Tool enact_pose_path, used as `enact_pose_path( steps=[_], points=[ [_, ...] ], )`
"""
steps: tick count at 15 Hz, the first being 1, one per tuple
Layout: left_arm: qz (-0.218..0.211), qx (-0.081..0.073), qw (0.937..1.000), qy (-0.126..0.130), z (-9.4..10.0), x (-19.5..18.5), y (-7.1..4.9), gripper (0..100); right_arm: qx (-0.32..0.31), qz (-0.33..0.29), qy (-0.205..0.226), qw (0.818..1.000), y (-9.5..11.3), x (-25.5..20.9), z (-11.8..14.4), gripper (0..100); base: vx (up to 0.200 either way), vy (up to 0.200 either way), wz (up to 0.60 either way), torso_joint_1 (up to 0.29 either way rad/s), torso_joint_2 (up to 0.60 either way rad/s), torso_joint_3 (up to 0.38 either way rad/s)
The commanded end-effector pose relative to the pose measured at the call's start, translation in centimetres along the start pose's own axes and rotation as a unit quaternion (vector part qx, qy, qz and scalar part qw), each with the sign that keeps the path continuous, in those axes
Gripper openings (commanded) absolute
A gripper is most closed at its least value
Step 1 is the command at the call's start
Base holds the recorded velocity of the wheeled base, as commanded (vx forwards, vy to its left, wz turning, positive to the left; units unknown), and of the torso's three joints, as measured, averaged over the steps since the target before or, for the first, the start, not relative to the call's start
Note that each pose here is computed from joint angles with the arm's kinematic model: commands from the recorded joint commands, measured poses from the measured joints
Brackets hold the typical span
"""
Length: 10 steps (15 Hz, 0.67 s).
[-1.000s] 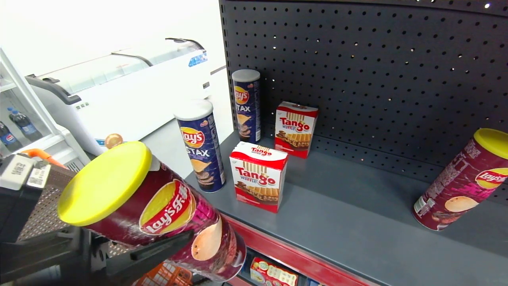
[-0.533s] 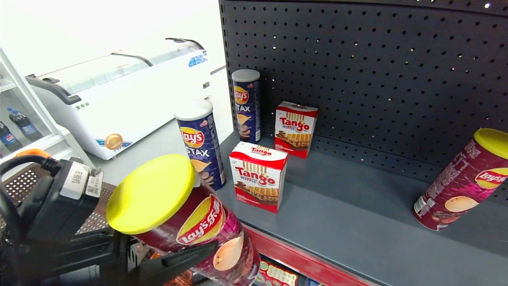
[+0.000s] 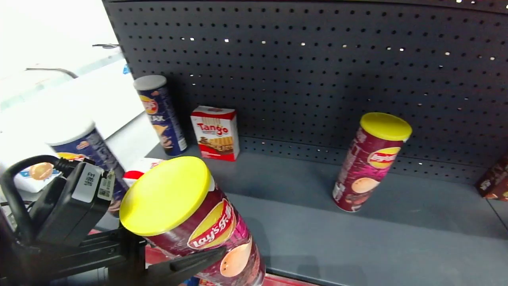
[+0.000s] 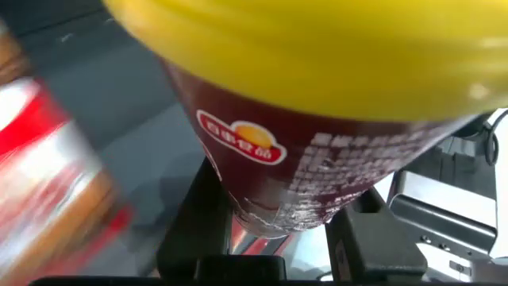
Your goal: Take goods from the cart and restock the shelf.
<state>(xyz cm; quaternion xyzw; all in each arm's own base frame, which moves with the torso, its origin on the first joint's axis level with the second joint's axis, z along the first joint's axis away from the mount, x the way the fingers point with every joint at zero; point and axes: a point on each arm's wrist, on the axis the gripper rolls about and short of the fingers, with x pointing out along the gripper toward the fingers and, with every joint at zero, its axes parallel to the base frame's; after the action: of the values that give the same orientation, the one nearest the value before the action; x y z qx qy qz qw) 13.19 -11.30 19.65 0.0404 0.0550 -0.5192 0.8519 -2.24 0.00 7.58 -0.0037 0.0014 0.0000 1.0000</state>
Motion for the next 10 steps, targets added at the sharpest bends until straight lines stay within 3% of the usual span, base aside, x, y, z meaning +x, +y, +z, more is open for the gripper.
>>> enact_pose_path(
  steps=[1,3,10],
  points=[
    [0.0,0.0,1.0,0.001,0.01,0.06,0.03,0,0.0,0.0,0.0,1.0,0.0,0.01,0.01,100,0.0,0.0,-0.6,0.002,0.0,0.002],
    [0.001,0.0,1.0,0.0,0.03,0.02,0.05,0,-0.001,0.0,0.0,1.0,0.0,0.01,0.01,100,0.0,0.0,-0.6,0.005,0.0,0.002],
    [0.01,0.0,0.9999,-0.004,0.05,-0.43,0.1,0,0.001,0.0,0.0,1.0,0.0,0.01,0.01,100,0.0,0.0,0.0,0.0,0.0,0.0]
  ],
)
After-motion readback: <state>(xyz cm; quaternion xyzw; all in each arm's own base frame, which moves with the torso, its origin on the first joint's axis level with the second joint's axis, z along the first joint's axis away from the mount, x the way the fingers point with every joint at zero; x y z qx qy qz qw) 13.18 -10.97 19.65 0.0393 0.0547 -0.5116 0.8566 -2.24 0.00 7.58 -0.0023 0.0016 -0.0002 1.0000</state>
